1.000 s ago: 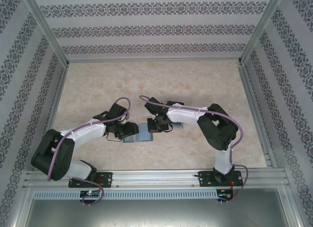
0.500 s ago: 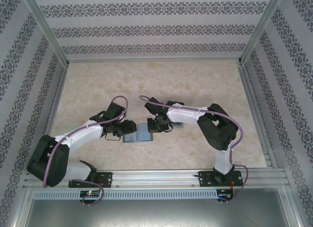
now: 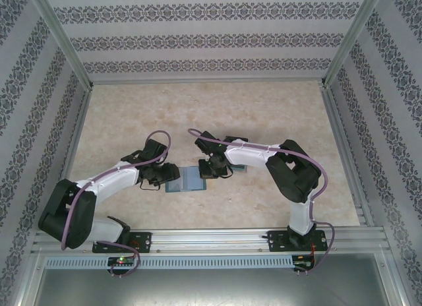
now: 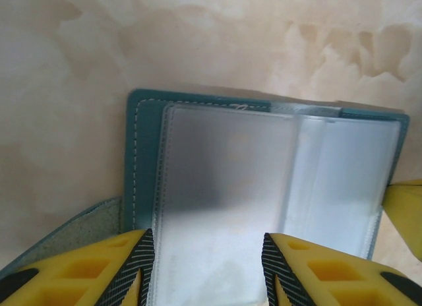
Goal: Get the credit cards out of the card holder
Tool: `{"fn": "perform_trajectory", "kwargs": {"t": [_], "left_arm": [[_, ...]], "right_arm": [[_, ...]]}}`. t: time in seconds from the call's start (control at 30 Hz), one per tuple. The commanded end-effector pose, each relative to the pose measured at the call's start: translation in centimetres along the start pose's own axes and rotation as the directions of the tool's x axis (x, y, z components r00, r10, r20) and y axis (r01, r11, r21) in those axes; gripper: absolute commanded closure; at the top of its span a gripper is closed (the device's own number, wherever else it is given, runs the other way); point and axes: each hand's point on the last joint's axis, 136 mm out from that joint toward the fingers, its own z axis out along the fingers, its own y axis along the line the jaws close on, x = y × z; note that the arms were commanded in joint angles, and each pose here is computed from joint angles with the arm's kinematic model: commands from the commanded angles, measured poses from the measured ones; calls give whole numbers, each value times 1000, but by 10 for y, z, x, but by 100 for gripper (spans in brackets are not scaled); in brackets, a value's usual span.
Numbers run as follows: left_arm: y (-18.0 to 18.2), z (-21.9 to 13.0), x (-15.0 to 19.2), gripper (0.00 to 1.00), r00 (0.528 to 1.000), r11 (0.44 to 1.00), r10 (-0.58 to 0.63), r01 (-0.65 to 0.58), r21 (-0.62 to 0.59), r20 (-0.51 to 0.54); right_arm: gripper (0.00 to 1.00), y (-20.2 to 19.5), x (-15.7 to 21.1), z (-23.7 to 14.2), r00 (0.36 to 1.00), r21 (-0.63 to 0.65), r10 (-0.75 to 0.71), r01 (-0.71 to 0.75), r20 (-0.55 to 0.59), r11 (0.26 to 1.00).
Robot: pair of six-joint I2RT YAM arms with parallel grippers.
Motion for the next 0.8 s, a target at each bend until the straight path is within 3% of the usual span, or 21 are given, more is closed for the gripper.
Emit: {"fn": "perform_trajectory", "kwargs": {"t": [0.0, 0.27, 0.5, 0.77], "left_arm": [[12, 6, 8, 52, 999, 999, -33, 31, -43, -41], [-1, 13, 13, 53, 996, 999, -20, 23, 36, -83], [-24, 8, 12, 53, 996, 987, 12, 2, 162, -84], [-37, -1, 9, 52, 997, 976, 23, -7, 220, -70]], "right_arm": [[100, -4, 15, 9, 999, 24, -1, 2, -48, 1000], [100, -5, 16, 10, 999, 25, -2, 3, -52, 1000], [100, -5, 16, 12, 998, 26, 1, 0, -56, 1000], [100, -5, 16, 12, 998, 27, 3, -1, -56, 1000]]}}
